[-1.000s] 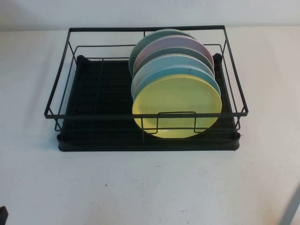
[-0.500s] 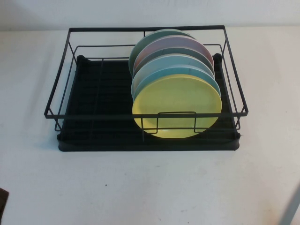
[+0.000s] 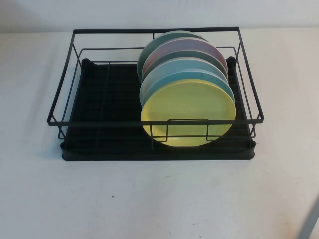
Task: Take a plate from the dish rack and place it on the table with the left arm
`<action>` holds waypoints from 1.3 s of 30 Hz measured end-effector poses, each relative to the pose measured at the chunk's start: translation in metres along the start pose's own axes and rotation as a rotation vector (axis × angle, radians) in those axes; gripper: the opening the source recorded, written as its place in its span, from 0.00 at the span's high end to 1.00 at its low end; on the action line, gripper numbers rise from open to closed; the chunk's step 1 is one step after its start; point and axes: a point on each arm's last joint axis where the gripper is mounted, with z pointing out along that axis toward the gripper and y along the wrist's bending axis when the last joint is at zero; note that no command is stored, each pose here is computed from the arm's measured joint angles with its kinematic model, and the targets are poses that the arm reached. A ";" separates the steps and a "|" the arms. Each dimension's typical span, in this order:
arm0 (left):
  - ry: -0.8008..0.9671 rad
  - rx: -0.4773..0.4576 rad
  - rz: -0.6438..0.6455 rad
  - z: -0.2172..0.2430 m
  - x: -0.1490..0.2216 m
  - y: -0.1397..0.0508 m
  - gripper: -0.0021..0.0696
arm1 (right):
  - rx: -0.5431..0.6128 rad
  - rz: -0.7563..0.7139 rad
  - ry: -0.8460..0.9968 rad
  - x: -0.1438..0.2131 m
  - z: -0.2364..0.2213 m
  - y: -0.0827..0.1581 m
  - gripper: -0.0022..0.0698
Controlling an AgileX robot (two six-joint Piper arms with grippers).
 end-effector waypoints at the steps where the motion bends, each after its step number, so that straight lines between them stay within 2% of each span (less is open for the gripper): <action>1: 0.007 0.008 0.036 0.000 -0.001 -0.003 0.98 | 0.000 0.000 0.000 0.000 0.000 0.000 1.00; 4: 0.032 0.064 0.190 -0.003 -0.011 -0.026 0.98 | 0.000 0.000 0.000 0.000 0.000 0.000 1.00; 7: 0.100 0.109 0.371 -0.006 -0.026 -0.060 0.98 | 0.000 0.000 0.000 0.000 0.000 0.000 1.00; 12: 0.354 0.132 0.755 0.008 -0.051 -0.121 0.98 | 0.000 0.000 0.000 0.000 0.000 0.000 1.00; 14: 0.481 0.153 0.898 0.021 -0.058 -0.138 0.98 | 0.000 0.000 0.000 0.000 0.000 0.000 1.00; 16: 0.595 0.201 1.031 0.034 -0.064 -0.156 0.98 | 0.000 0.000 0.000 0.000 0.000 0.000 1.00; 22: 0.785 0.421 1.259 0.077 -0.078 -0.200 0.98 | 0.000 0.000 0.000 0.000 0.000 0.000 1.00; 25: 0.832 0.502 1.305 0.103 -0.081 -0.212 0.98 | 0.000 0.000 0.000 0.000 0.000 0.000 1.00; 29: 0.869 0.535 1.297 0.138 -0.083 -0.221 0.98 | 0.000 0.000 0.000 0.000 0.000 0.000 1.00; 32: 0.929 0.551 1.288 0.166 -0.080 -0.221 0.98 | 0.000 0.000 0.000 0.000 0.000 0.000 1.00; 36: 1.022 0.630 1.316 0.199 -0.059 -0.216 0.97 | 0.000 0.000 0.000 0.000 0.000 0.000 1.00; 39: 1.091 0.696 1.368 0.216 -0.035 -0.213 0.89 | 0.000 0.000 0.000 0.000 0.000 0.000 1.00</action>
